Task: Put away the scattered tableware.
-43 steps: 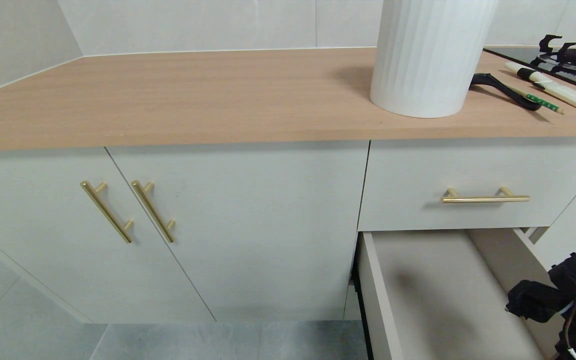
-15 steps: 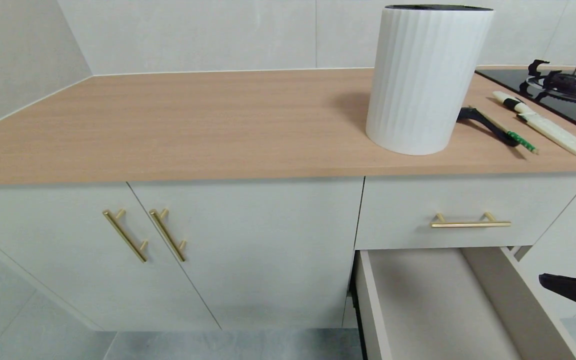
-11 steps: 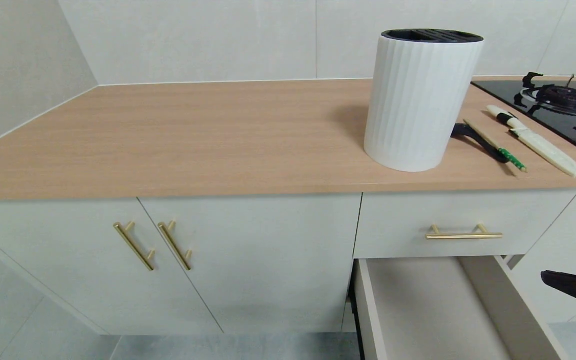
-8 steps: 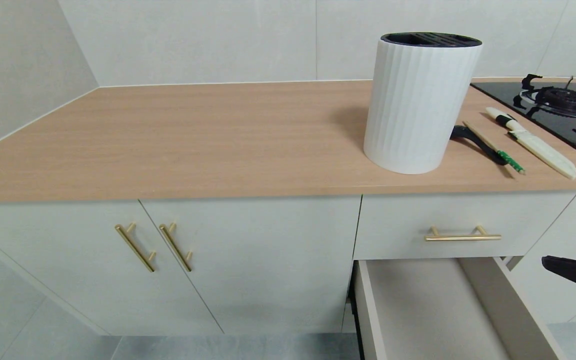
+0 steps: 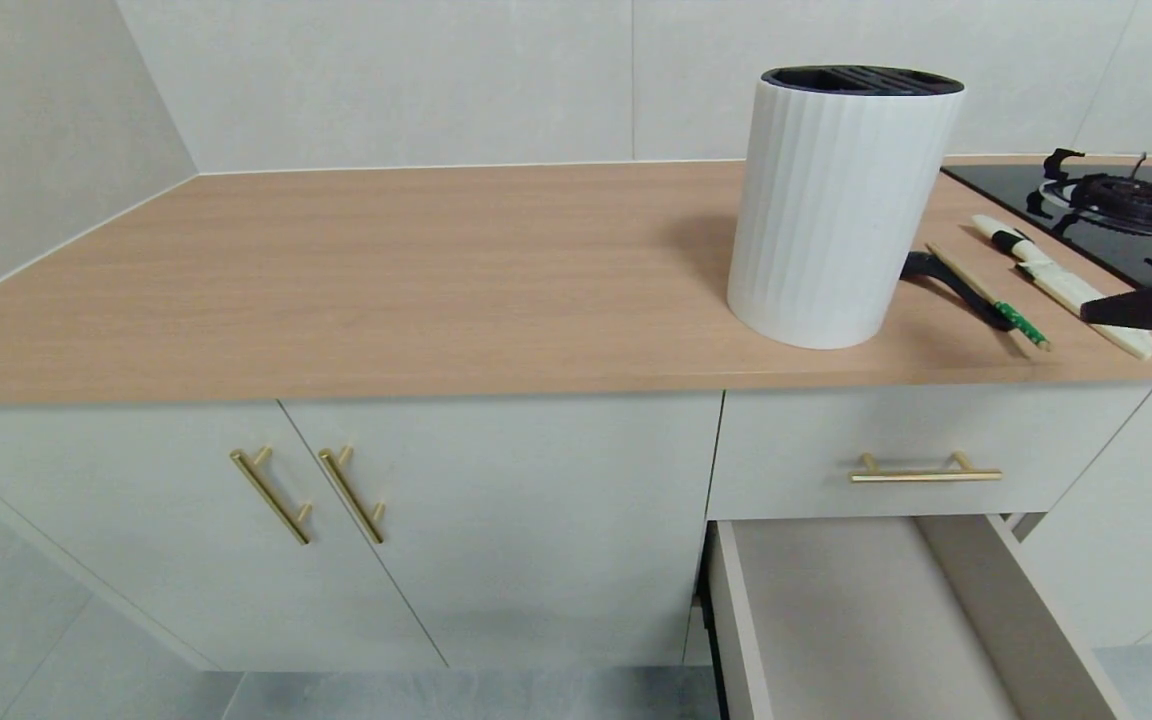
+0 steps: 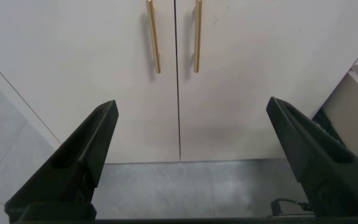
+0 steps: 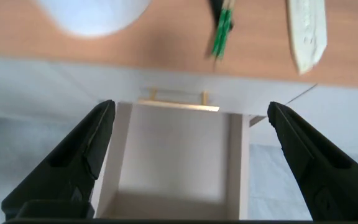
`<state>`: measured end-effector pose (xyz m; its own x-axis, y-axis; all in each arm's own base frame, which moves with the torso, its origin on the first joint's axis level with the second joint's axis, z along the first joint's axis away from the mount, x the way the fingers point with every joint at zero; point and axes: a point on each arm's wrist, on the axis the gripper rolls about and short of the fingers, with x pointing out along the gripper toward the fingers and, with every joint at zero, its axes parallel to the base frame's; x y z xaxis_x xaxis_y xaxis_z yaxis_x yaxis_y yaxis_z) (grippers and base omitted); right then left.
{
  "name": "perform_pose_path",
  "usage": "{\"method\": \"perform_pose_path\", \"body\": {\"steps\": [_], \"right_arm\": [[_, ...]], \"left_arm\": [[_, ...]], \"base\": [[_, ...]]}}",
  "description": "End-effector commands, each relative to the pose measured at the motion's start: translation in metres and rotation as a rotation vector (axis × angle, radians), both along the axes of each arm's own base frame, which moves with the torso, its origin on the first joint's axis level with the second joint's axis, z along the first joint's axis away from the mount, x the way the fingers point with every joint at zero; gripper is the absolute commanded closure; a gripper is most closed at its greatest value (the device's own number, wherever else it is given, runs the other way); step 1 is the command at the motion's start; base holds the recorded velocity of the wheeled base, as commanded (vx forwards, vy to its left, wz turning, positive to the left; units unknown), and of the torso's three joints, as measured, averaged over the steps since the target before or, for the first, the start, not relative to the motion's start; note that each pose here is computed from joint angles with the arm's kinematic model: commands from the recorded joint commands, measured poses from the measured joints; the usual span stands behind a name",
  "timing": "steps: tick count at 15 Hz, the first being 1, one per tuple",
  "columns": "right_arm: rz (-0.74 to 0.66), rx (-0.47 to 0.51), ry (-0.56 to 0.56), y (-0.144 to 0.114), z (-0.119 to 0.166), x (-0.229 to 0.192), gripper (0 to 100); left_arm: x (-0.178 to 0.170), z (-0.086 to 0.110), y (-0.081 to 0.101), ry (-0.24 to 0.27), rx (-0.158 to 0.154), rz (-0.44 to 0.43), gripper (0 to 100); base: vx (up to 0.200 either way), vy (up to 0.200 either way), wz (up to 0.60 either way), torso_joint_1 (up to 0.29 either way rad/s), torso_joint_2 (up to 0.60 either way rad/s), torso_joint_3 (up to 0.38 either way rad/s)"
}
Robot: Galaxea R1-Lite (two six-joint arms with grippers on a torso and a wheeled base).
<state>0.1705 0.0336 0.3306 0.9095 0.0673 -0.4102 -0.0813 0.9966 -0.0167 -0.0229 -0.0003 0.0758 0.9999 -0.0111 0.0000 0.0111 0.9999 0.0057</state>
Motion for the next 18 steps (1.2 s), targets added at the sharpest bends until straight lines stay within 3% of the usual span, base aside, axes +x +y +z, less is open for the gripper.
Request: {"method": "perform_pose_path", "body": {"steps": [1, 9, 18], "right_arm": [[-0.042, -0.018, 0.097, 0.003, -0.015, 0.055, 0], [-0.1, -0.022, 0.133, -0.004, -0.042, 0.107, 0], [-0.111, -0.015, 0.123, -0.005, -0.046, 0.118, 0]], "left_arm": [[0.0, 0.0, 0.0, 0.002, -0.001, 0.0, 0], [0.0, 0.0, 0.0, 0.0, 0.0, 0.0, 0], [0.0, 0.0, 0.0, 0.002, 0.0, 0.0, 0]], "base": [[0.0, 0.0, 0.0, 0.0, 0.0, 0.0], [0.0, 0.0, 0.0, 0.0, 0.0, 0.0], [0.0, 0.0, 0.0, 0.0, 0.0, 0.0]]}}
